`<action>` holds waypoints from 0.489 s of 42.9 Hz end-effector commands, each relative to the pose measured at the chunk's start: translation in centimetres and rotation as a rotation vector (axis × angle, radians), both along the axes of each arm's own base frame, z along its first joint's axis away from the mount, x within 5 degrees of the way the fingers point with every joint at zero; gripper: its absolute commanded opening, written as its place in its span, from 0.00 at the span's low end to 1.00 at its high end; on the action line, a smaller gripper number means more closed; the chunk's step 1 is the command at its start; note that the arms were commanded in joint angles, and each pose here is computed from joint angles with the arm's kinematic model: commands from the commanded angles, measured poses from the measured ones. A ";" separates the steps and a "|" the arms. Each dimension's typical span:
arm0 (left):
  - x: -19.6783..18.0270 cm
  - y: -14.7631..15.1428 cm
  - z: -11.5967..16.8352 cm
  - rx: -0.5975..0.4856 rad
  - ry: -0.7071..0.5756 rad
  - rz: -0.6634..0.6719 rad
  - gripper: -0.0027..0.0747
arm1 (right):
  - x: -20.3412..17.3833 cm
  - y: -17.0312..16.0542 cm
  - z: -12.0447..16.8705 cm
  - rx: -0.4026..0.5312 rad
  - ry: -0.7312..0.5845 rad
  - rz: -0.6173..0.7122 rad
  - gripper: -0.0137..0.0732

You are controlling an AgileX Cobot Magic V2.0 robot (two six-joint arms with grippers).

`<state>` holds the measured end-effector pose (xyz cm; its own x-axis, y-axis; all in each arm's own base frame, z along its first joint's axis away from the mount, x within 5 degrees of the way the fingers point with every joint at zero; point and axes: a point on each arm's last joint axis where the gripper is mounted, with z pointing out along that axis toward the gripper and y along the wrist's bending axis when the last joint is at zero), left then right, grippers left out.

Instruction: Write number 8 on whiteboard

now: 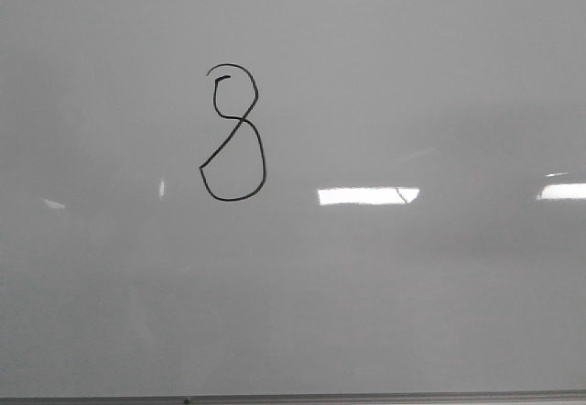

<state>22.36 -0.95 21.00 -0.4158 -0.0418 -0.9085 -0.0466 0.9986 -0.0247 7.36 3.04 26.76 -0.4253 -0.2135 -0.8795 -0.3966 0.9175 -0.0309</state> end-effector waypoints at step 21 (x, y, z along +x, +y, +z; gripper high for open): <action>4.1 0.0 1.0 0.004 -0.088 0.037 0.09 | 0.3 0.1 1.4 0.036 -0.090 -0.010 0.07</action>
